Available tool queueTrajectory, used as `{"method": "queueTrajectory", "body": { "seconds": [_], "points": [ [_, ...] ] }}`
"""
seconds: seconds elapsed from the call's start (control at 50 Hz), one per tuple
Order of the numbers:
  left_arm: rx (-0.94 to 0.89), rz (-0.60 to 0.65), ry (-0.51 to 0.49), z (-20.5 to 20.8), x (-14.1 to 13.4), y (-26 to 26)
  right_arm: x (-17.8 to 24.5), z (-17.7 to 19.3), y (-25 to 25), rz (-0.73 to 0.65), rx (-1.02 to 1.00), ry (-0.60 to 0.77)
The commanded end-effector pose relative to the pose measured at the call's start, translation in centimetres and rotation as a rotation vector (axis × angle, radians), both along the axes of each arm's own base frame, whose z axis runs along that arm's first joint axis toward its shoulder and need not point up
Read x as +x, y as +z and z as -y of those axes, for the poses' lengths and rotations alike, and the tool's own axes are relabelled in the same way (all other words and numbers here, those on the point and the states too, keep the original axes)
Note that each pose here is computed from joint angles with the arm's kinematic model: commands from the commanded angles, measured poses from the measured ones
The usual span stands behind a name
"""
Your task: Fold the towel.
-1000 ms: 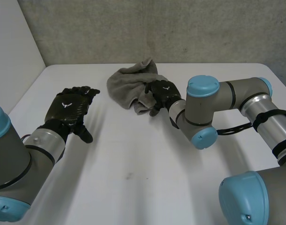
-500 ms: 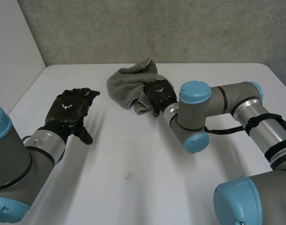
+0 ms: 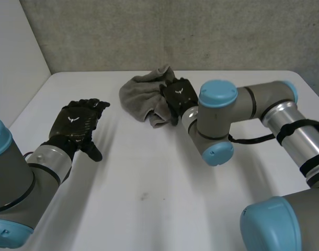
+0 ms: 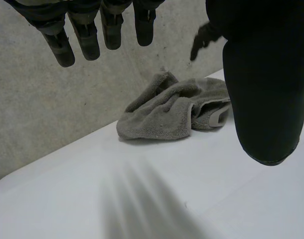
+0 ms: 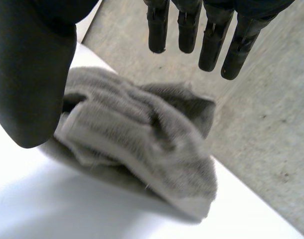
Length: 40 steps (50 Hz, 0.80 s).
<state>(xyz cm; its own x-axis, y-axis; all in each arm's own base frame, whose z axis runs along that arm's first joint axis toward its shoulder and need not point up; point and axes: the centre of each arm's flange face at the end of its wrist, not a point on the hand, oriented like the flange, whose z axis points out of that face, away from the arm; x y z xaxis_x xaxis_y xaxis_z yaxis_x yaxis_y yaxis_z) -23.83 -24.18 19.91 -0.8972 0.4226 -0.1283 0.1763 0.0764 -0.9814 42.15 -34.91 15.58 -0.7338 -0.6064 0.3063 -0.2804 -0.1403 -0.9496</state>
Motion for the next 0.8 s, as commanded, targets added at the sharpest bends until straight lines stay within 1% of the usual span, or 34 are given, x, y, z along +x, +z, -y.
{"method": "queueTrajectory", "body": {
  "seconds": [0.02, 0.18, 0.22, 0.24, 0.28, 0.38, 0.46, 0.5, 0.54, 0.6, 0.7, 0.72, 0.76, 0.78, 0.8],
  "points": [
    [-0.01, -0.004, -0.001, 0.0, -0.1, 0.1, 0.3, -2.0, 3.7, 0.007, -0.01, 0.007],
    [-0.037, -0.015, -0.005, 0.7, -0.3, 0.3, -2.1, -3.7, 5.9, -0.052, 0.092, -0.017],
    [-0.071, -0.021, -0.017, 1.9, -0.9, 0.1, -3.6, -4.0, 6.8, -0.064, 0.108, -0.039],
    [-0.071, -0.021, -0.017, 1.9, -1.0, 0.1, -3.6, -4.0, 6.8, -0.064, 0.108, -0.039],
    [-0.094, -0.027, -0.029, 3.6, -2.0, -0.6, -4.1, -4.3, 7.4, -0.06, 0.103, -0.045],
    [-0.108, -0.043, -0.021, 5.6, -2.8, -0.8, -6.8, -5.2, 8.3, -0.063, 0.112, -0.075],
    [-0.111, -0.047, -0.019, 5.9, -2.9, -0.6, -7.9, -6.3, 9.5, -0.043, 0.085, -0.081],
    [-0.118, -0.05, -0.016, 5.8, -2.8, -0.3, -8.5, -7.0, 10.2, -0.037, 0.067, -0.081],
    [-0.143, -0.059, -0.014, 5.2, -2.5, 1.2, -9.5, -8.6, 11.4, -0.02, 0.037, -0.079],
    [-0.158, -0.065, -0.014, 4.8, -2.3, 2.3, -10.0, -9.4, 11.8, -0.013, 0.027, -0.077],
    [-0.193, -0.082, -0.031, 2.4, -2.1, 6.1, -12.4, -11.7, 14.1, 0.017, 0.001, -0.101],
    [-0.193, -0.082, -0.031, 2.4, -2.1, 6.1, -12.4, -11.7, 14.1, 0.017, 0.001, -0.101],
    [-0.221, -0.116, -0.046, 0.5, -1.9, 9.3, -13.6, -12.0, 15.4, 0.033, -0.025, -0.131],
    [-0.221, -0.116, -0.046, 0.5, -1.9, 9.3, -13.6, -12.0, 15.4, 0.033, -0.025, -0.131],
    [-0.226, -0.137, -0.048, -0.3, -1.7, 10.7, -14.1, -12.0, 16.1, 0.042, -0.038, -0.145]
  ]
}}
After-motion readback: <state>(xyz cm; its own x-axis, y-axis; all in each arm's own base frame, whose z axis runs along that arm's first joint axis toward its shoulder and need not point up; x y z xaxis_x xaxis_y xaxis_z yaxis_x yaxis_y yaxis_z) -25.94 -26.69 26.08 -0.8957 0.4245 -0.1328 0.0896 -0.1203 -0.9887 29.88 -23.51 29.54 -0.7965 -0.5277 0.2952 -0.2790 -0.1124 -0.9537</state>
